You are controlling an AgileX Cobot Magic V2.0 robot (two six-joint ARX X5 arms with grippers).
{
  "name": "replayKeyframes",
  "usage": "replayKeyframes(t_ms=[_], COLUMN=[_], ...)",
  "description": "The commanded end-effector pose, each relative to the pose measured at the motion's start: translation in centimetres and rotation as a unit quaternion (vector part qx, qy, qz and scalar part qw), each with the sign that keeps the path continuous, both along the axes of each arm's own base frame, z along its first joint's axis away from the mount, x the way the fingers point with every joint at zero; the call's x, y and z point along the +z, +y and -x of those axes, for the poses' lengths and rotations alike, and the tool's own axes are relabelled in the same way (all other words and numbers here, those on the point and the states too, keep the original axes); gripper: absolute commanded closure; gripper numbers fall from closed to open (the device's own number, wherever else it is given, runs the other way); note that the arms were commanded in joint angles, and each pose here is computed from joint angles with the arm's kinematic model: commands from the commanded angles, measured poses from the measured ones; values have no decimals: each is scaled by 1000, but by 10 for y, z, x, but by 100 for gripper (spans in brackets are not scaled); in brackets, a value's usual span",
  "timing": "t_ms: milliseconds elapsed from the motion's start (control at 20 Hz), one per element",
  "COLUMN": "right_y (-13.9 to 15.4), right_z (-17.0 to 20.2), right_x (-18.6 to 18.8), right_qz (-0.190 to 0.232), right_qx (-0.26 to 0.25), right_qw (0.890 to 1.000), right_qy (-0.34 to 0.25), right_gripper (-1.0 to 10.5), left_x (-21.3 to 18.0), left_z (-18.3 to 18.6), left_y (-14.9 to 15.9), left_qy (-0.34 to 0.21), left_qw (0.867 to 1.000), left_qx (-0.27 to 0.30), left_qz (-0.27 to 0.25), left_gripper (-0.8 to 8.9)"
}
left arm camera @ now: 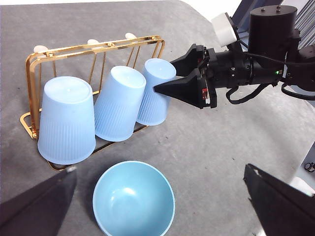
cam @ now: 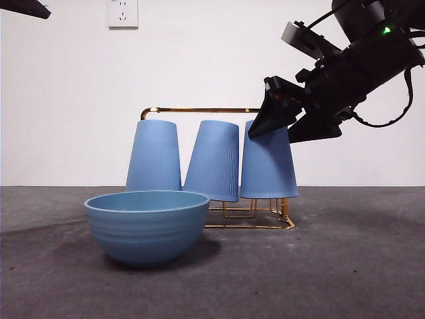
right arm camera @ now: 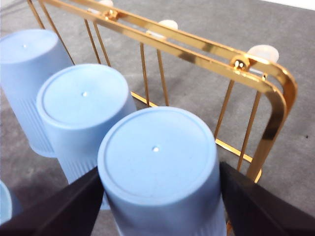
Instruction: Right arm lift cup from the cupboard, then place it on the right of the bowl
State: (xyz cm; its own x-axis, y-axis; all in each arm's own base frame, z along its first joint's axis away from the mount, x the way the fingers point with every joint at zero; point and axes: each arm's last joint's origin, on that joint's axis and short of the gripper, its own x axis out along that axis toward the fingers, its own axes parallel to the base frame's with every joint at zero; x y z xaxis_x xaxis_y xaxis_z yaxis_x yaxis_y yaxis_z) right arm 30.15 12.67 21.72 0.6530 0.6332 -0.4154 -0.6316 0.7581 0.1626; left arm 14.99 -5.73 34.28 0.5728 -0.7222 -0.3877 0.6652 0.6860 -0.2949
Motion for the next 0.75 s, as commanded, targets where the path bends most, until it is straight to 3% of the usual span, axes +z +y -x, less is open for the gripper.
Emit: replayKeyframes(t_ms=[50, 450, 750], right_y=[4, -4, -15], right_z=[-4, 14, 41], right_x=[4, 44, 76], right_qz=[-12, -41, -49], right_qx=[-1, -4, -7], right_qw=[1000, 998, 996], right_qy=[-7, -53, -75], right_gripper=[632, 632, 632], left_x=[6, 5, 0], left_z=[-1, 1, -6], left_y=[-1, -5, -11], left_qy=[-13, -9, 33], left_qw=[1000, 1000, 999], left_qx=[-3, -14, -13], left_qz=[3, 5, 19], left_gripper=[187, 187, 187])
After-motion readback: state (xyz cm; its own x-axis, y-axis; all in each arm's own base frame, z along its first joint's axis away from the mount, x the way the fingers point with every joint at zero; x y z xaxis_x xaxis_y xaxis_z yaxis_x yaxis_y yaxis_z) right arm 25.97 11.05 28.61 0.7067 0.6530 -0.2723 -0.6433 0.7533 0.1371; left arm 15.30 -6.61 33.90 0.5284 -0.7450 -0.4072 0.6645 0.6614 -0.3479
